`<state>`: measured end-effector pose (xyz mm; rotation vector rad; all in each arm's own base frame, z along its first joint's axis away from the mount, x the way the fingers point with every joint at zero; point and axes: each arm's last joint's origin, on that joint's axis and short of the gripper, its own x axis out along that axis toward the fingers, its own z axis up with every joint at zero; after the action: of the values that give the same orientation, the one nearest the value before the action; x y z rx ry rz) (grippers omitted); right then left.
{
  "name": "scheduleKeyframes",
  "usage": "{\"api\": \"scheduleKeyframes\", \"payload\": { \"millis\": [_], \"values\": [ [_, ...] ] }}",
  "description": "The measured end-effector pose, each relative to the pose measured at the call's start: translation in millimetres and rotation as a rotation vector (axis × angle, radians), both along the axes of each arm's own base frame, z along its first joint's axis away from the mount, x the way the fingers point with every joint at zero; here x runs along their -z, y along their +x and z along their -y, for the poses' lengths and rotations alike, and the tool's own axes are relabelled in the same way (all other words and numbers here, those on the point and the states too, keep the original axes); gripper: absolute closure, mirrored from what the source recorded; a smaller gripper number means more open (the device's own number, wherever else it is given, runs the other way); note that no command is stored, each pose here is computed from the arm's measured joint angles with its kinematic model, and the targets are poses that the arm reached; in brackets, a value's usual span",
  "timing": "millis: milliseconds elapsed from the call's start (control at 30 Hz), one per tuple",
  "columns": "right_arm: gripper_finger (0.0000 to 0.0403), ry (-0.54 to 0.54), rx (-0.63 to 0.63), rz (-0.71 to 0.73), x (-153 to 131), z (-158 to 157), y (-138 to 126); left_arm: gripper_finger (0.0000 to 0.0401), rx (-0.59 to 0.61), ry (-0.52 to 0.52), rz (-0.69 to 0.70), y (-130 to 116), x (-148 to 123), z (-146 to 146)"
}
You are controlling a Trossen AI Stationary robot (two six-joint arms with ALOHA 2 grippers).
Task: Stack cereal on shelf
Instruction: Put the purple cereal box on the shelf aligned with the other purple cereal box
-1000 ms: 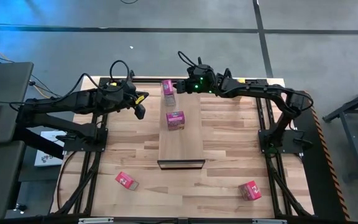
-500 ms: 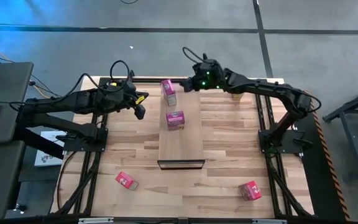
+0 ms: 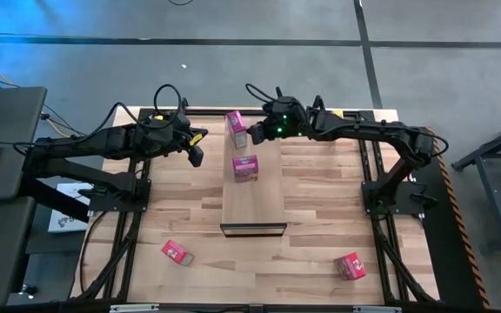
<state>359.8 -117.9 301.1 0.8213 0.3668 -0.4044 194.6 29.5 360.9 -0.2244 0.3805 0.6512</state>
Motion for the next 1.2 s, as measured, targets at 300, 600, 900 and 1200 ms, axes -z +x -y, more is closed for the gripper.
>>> {"api": "scheduleKeyframes", "payload": {
  "millis": [300,600,900,1200],
  "values": [
    [0.0403,0.002,-0.016,0.011,-0.8,-7.9,2.9,0.0398,0.000,0.000,0.000,0.0,0.0,0.0],
    [0.0403,0.012,-0.011,0.041,-3.1,-7.6,4.2,0.0398,-0.001,0.000,0.001,0.0,-0.1,-0.1],
    [0.0403,0.034,-0.058,0.067,-4.5,-11.4,6.2,0.0398,-0.001,0.000,0.001,0.0,-0.1,-0.1],
    [0.0403,-0.044,-0.101,0.046,-11.0,-10.2,-1.6,0.0398,-0.001,-0.001,-0.002,-0.1,0.2,-0.1]
  ]
}}
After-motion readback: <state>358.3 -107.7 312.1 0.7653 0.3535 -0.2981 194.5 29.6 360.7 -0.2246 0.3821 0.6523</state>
